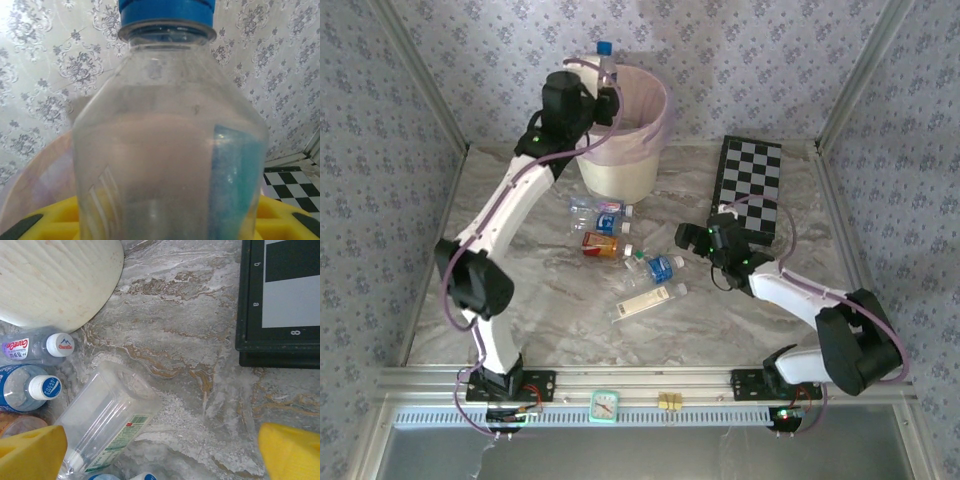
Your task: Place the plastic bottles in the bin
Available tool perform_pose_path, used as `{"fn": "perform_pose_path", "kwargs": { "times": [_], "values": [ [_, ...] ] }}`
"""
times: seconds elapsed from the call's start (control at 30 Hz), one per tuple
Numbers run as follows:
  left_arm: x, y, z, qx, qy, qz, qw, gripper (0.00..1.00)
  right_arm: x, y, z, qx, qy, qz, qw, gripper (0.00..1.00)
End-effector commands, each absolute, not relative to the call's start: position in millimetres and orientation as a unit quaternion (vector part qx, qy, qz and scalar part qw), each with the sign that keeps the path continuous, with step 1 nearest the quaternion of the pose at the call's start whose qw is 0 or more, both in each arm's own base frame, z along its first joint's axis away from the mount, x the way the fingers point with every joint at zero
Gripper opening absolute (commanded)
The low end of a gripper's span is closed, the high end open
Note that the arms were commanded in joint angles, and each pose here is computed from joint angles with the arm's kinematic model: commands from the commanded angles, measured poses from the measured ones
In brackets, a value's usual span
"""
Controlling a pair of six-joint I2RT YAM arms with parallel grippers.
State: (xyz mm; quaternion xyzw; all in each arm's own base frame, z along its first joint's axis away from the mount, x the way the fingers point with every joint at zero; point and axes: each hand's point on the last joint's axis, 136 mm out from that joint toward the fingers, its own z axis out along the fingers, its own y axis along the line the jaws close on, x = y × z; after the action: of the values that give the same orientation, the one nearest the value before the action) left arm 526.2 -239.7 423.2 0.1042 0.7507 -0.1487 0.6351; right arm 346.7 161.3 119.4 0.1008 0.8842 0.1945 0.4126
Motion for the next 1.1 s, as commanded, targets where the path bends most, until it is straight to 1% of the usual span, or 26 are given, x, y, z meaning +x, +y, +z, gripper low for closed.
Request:
{"fn": "perform_pose_path", "kwargs": {
  "times": [0.0, 0.2, 0.33, 0.5, 0.57, 0.67, 0.73, 0.83, 1.07],
  "values": [
    [537.8, -244.8, 421.4, 0.134, 0.766, -0.132, 0.615, 0.44, 342.8, 152.4, 121.1, 0.101, 0.882, 0.185, 0.422, 1.00],
    [567.9, -255.4, 382.8, 0.146, 0.801, -0.111, 0.570, 0.46, 339.4, 145.3, 121.3, 0.106, 0.880, 0.181, 0.426, 1.00],
    [577.8, -258.8, 366.4, 0.145, 0.809, -0.107, 0.560, 0.46, 338.6, 142.9, 121.1, 0.109, 0.880, 0.180, 0.426, 1.00],
    [582.3, -260.1, 355.8, 0.141, 0.814, -0.105, 0.554, 0.51, 337.6, 139.6, 120.7, 0.111, 0.880, 0.177, 0.427, 1.00],
    [582.1, -260.0, 355.4, 0.141, 0.814, -0.105, 0.553, 0.55, 338.0, 139.2, 120.2, 0.112, 0.880, 0.177, 0.427, 1.00],
    [581.2, -259.2, 359.6, 0.137, 0.813, -0.108, 0.556, 0.69, 338.6, 140.1, 120.9, 0.111, 0.879, 0.179, 0.427, 1.00],
    [579.2, -259.1, 364.5, 0.135, 0.811, -0.112, 0.559, 0.75, 338.8, 140.9, 120.3, 0.111, 0.880, 0.180, 0.426, 1.00],
    [573.9, -258.6, 375.7, 0.132, 0.806, -0.122, 0.564, 0.79, 339.0, 142.6, 119.7, 0.110, 0.880, 0.184, 0.423, 1.00],
    [548.5, -260.9, 411.9, 0.126, 0.789, -0.161, 0.579, 0.82, 340.6, 156.1, 112.0, 0.116, 0.884, 0.207, 0.403, 1.00]
  ]
}}
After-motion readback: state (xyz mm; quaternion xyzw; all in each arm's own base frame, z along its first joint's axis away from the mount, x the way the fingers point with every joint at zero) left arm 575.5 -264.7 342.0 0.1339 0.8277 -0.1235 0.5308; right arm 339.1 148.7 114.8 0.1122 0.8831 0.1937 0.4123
